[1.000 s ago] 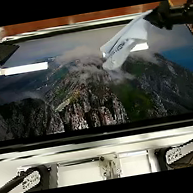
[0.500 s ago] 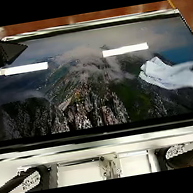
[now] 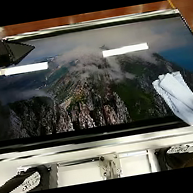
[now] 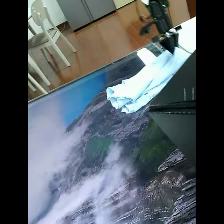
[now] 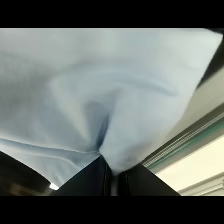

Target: Fold the shirts.

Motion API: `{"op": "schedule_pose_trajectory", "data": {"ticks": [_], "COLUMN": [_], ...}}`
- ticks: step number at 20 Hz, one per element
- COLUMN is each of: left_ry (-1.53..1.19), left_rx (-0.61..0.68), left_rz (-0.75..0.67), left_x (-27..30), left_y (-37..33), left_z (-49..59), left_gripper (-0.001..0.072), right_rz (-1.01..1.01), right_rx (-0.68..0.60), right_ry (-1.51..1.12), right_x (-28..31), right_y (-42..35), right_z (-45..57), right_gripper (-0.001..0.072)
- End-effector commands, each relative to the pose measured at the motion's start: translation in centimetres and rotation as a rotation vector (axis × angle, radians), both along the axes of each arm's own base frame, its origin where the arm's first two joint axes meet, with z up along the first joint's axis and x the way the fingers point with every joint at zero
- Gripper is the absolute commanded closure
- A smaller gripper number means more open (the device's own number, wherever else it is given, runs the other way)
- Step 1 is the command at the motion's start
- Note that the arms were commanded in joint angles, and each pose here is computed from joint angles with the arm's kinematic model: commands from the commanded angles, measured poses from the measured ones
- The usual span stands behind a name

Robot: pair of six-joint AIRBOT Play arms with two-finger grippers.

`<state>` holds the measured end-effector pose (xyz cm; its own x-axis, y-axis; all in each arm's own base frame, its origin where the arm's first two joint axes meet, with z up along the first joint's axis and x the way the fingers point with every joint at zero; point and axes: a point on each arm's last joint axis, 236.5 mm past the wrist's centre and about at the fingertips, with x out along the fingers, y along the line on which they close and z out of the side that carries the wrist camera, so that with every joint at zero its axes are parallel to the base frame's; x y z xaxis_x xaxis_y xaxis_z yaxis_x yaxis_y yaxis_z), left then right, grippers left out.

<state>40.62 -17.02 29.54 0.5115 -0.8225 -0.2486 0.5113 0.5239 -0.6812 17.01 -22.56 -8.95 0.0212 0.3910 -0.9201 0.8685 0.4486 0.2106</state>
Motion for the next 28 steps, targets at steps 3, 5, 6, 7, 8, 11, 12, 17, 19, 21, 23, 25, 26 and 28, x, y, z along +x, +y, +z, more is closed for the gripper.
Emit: {"op": "schedule_pose_trajectory", "data": {"ticks": [3, 5, 6, 7, 8, 11, 12, 17, 19, 21, 23, 25, 26, 28], "left_ry": [0.0, 0.002, 0.007, 0.014, 0.024, 0.089, 0.126, 0.178, 0.275, 0.403, 0.46, 0.442, 0.426, 0.407], "left_rx": [0.003, 0.006, 0.026, 0.059, 0.096, 0.231, 0.324, 0.885, 0.959, 1.03, 1.058, 1.049, 1.043, 1.033], "left_rz": [-0.006, 0.004, 0.02, 0.038, 0.055, 0.117, 0.16, 0.255, 0.122, 0.026, -0.006, 0.005, 0.013, 0.022], "left_x": [0.0, 0.4, 1.0, 1.6, 2.2, 4.0, 4.4, 3.3, 0.7, -1.8, -2.5, -1.8, -1.4, -0.9], "left_y": [-0.3, -0.2, 0.1, 0.6, 1.1, 2.8, 3.6, 4.9, 2.2, 1.7, 1.8, 1.6, 1.5, 1.3], "left_z": [-0.1, -0.4, -1.1, -2.1, -3.2, -7.6, -9.5, -16.3, -19.7, -22.9, -24.5, -24.5, -24.4, -24.4], "left_gripper": [0.0669, 0.0669, 0.0669, 0.0669, 0.067, 0.0672, 0.0673, 0.0648, 0.0116, 0.0106, 0.0105, 0.0105, 0.0106, 0.0106], "right_rz": [-0.133, -0.129, -0.13, -0.15, -0.175, -0.173, -0.078, 0.45, 0.524, 0.593, 0.691, 0.737, 0.739, 0.735], "right_rx": [-0.024, -0.084, -0.136, -0.22, -0.313, -0.632, -0.758, -0.822, -0.677, -0.535, -0.429, -0.379, -0.367, -0.367], "right_ry": [-0.037, -0.052, -0.033, 0.015, 0.05, -0.2, -0.388, -0.869, -0.82, -0.653, -0.507, -0.443, -0.436, -0.441], "right_x": [-1.9, -2.2, -3.0, -4.5, -5.7, -1.4, 2.9, 18.8, 20.8, 20.0, 18.3, 17.7, 17.7, 17.9], "right_y": [3.6, 3.4, 2.9, 1.9, 0.7, -3.8, -4.5, 9.4, 15.2, 18.1, 19.9, 20.7, 20.9, 20.9], "right_z": [-1.0, 1.3, 2.7, 4.4, 6.2, 14.6, 19.0, 28.3, 24.9, 19.8, 16.0, 14.3, 13.9, 13.9], "right_gripper": [0.0178, 0.0178, 0.0179, 0.018, 0.0181, 0.0183, 0.0183, 0.0182, 0.0117, 0.0044, 0.0044, 0.0045, 0.0045, 0.0045]}}
